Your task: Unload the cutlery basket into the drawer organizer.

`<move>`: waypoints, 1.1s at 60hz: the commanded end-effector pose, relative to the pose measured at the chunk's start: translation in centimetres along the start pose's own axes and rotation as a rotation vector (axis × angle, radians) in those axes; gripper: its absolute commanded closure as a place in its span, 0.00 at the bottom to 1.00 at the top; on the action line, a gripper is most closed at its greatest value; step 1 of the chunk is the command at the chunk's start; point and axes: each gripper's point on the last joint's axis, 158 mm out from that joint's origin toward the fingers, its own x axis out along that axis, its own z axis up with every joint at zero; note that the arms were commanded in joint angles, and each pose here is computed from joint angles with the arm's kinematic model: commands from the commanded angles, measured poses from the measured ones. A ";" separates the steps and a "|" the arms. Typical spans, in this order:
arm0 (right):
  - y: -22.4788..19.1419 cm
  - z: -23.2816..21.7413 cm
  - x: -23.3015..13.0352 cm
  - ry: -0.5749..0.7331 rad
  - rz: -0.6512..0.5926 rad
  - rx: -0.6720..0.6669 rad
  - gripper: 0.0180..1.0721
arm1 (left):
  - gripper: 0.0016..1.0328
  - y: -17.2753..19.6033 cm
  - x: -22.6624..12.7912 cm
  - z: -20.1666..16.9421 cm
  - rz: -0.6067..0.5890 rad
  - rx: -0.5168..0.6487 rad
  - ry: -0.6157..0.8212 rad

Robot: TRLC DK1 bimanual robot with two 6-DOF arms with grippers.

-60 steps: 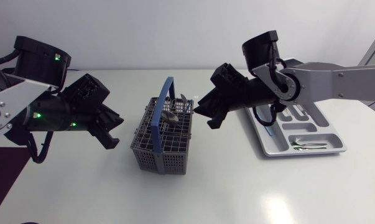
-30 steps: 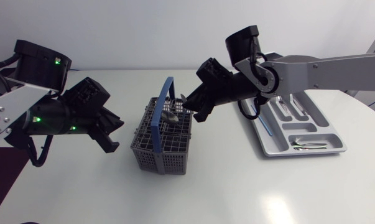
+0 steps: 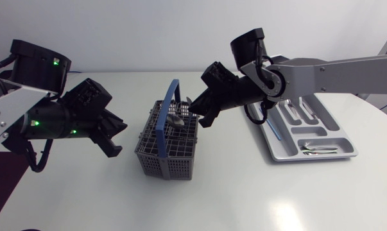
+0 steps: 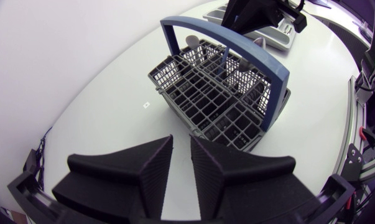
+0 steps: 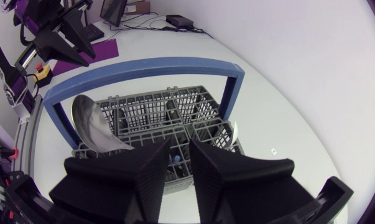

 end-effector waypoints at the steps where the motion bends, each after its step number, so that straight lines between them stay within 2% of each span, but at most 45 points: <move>1: 0.6 -1.6 0.4 0.037 0.014 0.033 0.74 | 0.78 -0.8 -0.2 -0.1 -0.021 -0.007 -0.002; 27: 1.4 -3.7 1.0 0.059 0.032 0.033 0.74 | 0.79 -0.8 -0.4 0.0 -0.020 -0.007 -0.007; 58: 0.9 -3.7 2.0 0.046 0.026 0.031 0.74 | 0.79 -1.0 -0.4 -0.1 -0.024 -0.007 -0.005; 66: 0.8 -3.9 2.2 0.038 0.022 0.029 0.85 | 0.80 -1.1 -0.4 0.0 -0.026 -0.008 -0.006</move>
